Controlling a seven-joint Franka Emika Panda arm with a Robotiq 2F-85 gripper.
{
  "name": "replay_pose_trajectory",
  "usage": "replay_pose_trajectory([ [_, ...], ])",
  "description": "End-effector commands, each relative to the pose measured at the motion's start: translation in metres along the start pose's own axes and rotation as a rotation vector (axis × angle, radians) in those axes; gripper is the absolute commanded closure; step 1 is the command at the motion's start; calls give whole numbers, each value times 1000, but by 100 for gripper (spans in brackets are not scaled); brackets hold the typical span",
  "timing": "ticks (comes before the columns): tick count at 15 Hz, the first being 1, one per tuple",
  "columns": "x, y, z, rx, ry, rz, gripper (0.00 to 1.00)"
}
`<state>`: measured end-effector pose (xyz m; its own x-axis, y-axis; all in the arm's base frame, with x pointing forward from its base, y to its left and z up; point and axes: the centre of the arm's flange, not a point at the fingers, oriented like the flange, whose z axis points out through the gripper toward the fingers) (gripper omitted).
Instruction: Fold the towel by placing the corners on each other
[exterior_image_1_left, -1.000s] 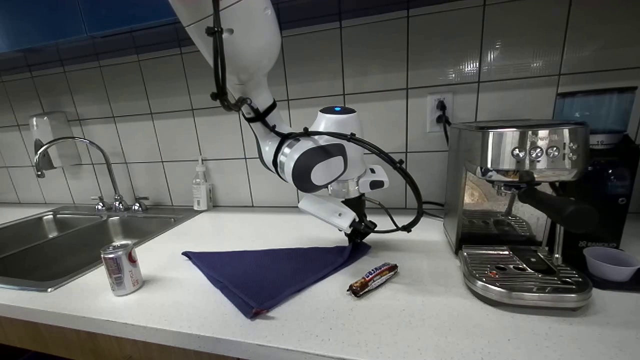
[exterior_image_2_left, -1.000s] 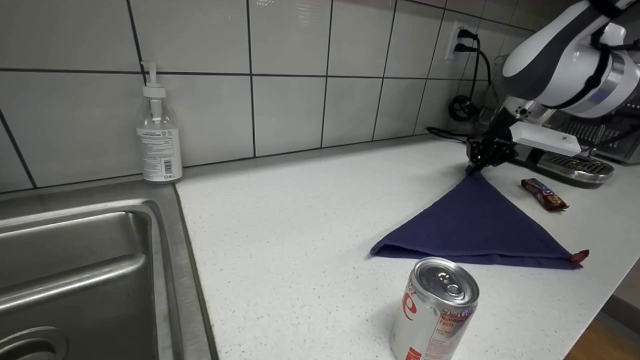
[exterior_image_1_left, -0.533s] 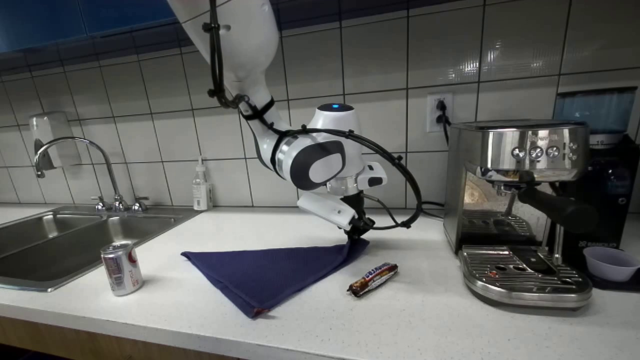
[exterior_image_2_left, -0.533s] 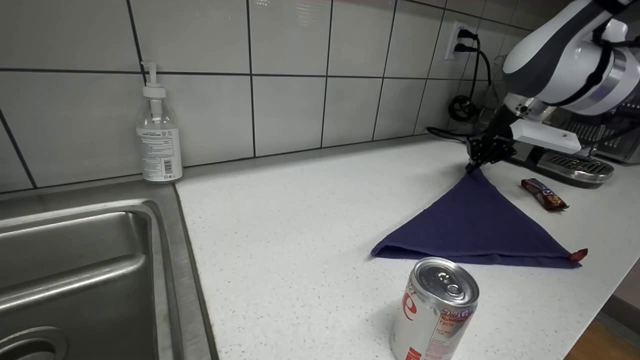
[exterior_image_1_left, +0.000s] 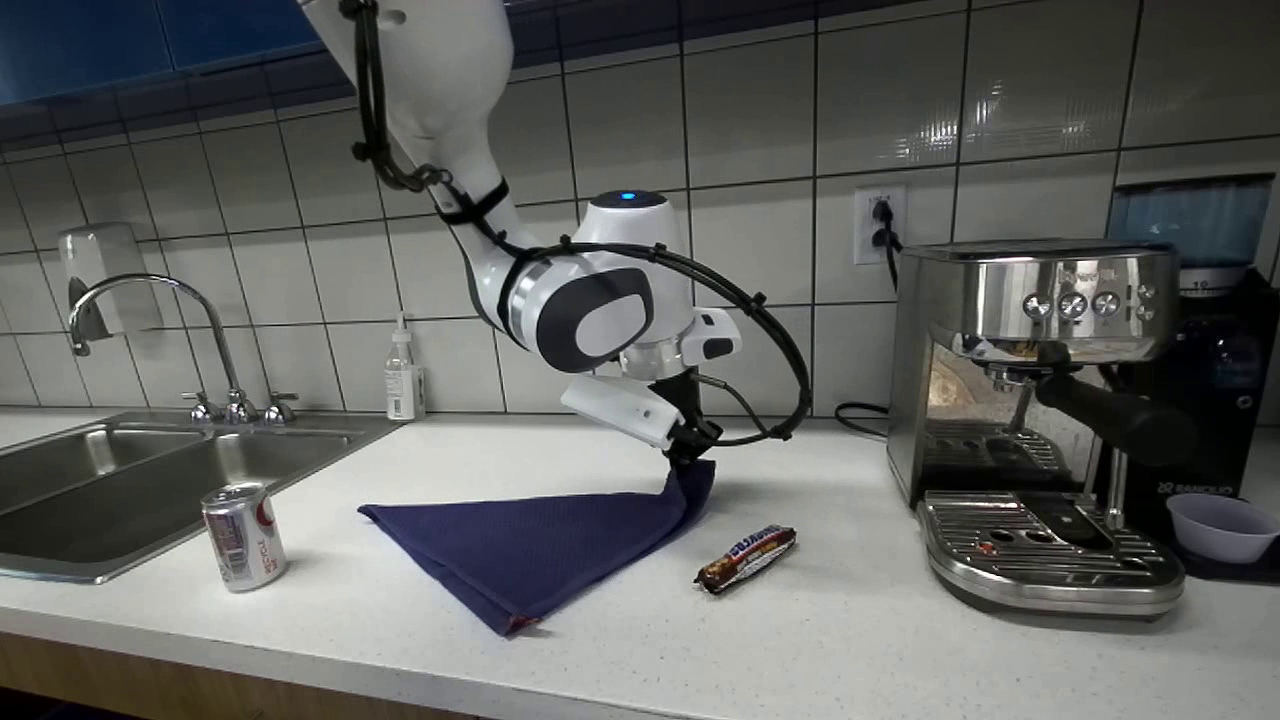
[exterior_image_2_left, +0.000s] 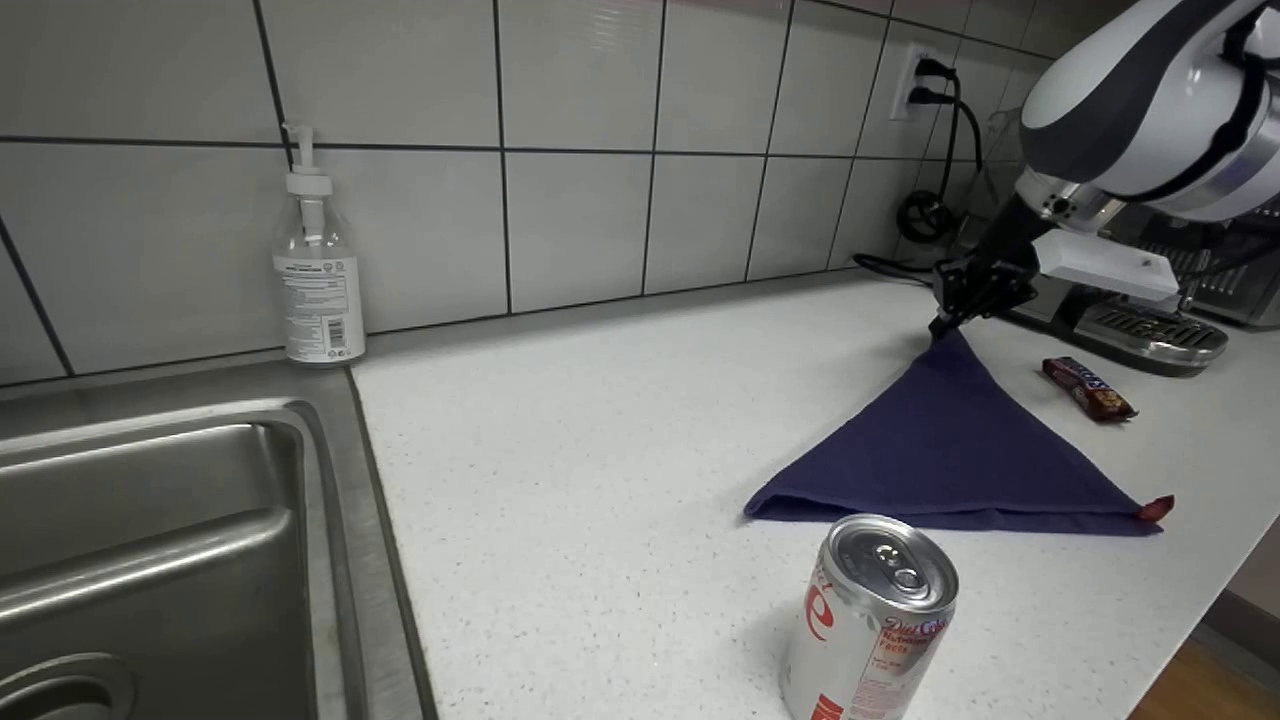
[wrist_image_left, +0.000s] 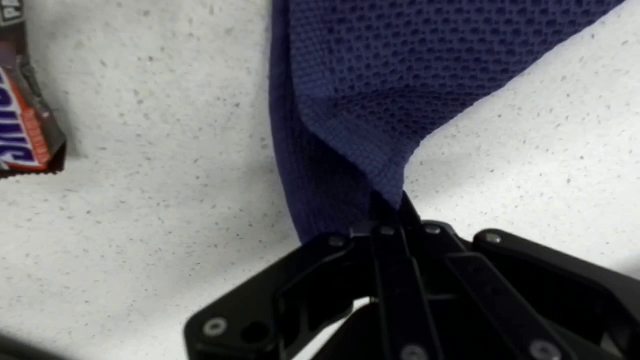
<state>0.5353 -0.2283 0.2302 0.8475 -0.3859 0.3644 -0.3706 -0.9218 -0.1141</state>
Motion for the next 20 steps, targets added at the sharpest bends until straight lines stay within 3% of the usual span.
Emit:
replay_pose_trajectory([
  [1, -29, -11, -29, 3, 23, -28, 99],
  [20, -121, -98, -80, 23, 40, -140, 99],
])
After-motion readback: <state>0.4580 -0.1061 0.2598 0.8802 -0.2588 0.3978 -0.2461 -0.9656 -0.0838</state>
